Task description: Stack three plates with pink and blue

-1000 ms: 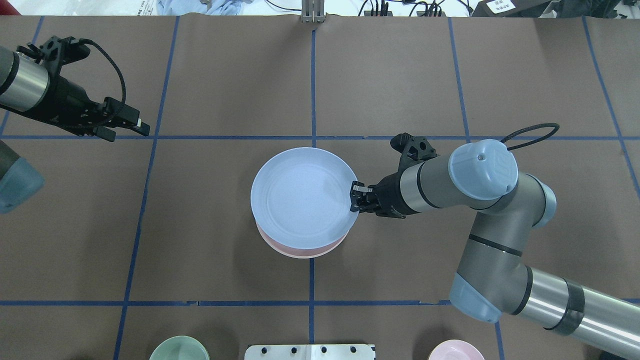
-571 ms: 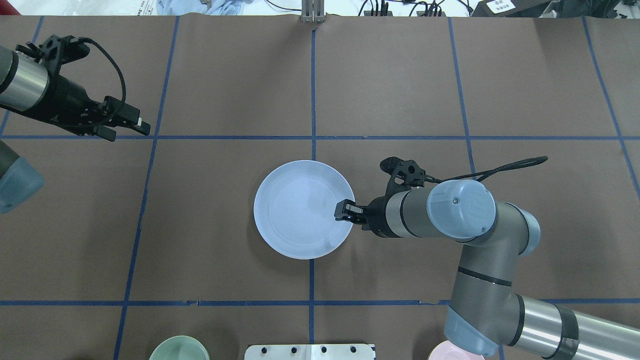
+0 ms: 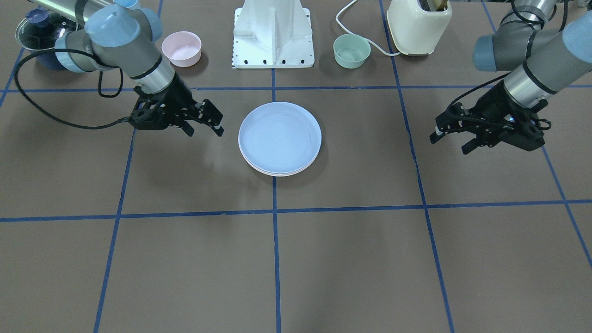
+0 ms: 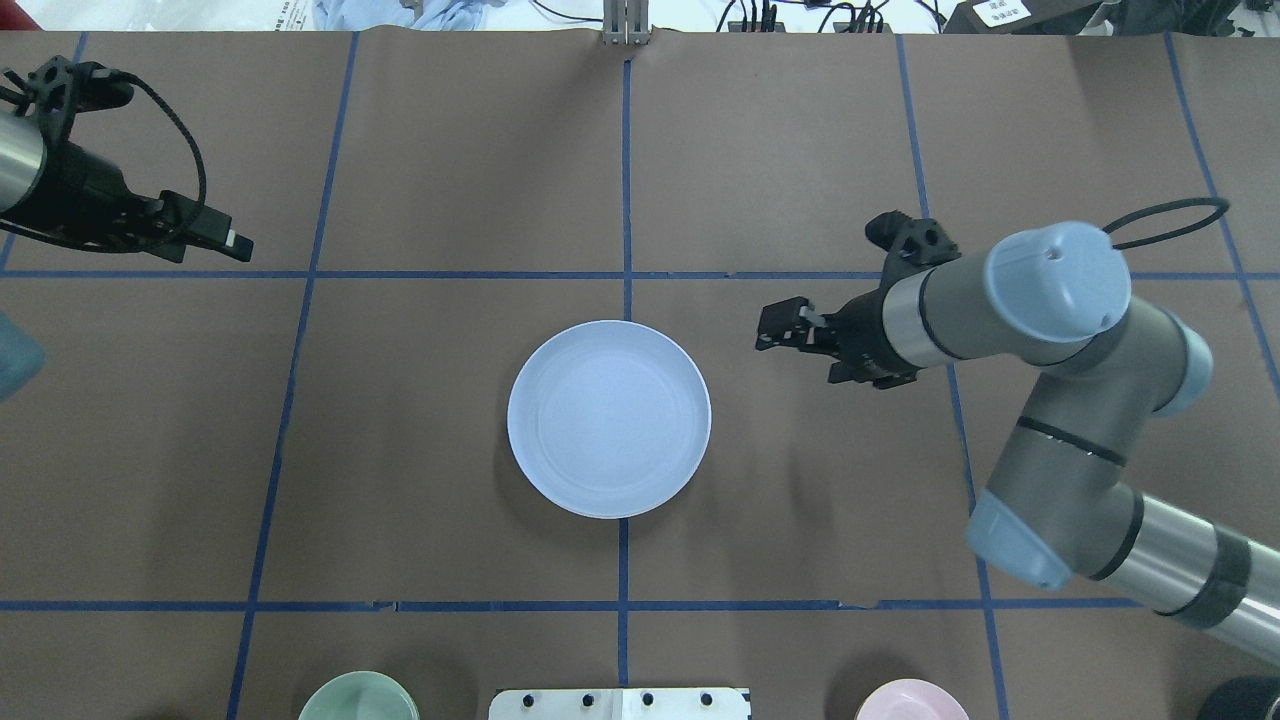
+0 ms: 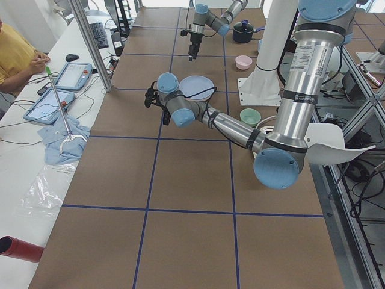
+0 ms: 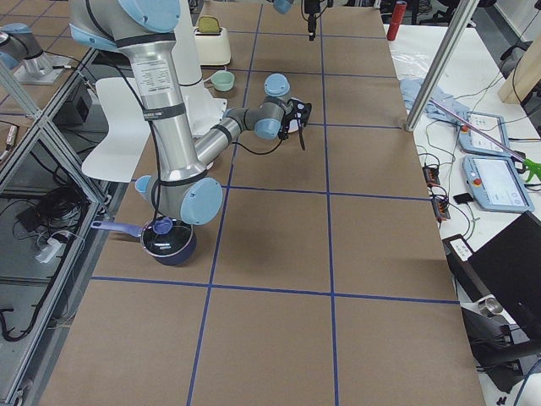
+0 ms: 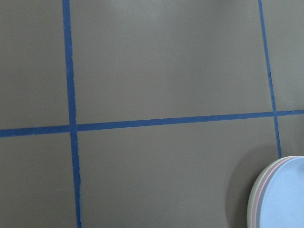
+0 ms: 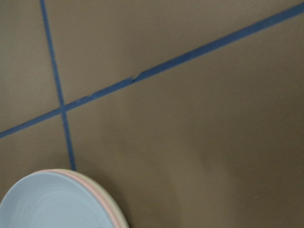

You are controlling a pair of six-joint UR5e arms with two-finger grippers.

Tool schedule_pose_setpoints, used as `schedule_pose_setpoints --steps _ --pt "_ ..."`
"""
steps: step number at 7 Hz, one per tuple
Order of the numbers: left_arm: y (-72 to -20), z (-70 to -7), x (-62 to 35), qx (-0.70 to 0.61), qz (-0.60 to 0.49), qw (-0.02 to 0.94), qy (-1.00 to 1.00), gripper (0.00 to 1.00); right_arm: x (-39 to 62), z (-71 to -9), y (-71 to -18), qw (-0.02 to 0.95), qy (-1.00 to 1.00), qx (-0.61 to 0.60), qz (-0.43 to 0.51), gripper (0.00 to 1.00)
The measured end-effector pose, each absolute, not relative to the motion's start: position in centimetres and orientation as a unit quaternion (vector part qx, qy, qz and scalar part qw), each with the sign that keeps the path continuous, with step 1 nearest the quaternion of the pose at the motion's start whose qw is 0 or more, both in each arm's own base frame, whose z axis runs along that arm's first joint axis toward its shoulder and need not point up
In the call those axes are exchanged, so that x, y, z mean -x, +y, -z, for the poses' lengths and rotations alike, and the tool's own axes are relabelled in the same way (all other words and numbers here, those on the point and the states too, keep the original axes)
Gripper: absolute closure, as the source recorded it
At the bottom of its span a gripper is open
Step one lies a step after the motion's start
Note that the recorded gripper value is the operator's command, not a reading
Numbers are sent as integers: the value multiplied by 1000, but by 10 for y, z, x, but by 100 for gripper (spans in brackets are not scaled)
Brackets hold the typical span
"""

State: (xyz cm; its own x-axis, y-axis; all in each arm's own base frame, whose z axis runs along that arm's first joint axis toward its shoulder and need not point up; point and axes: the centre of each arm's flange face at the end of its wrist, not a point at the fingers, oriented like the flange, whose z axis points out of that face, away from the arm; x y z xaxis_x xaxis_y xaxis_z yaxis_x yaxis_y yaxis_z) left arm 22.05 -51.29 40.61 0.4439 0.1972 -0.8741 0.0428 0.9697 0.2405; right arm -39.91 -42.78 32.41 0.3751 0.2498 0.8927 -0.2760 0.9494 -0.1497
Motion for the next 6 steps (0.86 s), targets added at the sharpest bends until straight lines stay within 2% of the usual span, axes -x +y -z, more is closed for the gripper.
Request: schedule_pose_setpoints --steps 3,6 --pt "-502 -479 -153 -174 -98 864 462 1 253 -458 -467 881 -458 -57 -106 0" --pt "-512 -568 -11 -229 -128 888 378 1 76 -571 -463 914 -398 -67 -39 0"
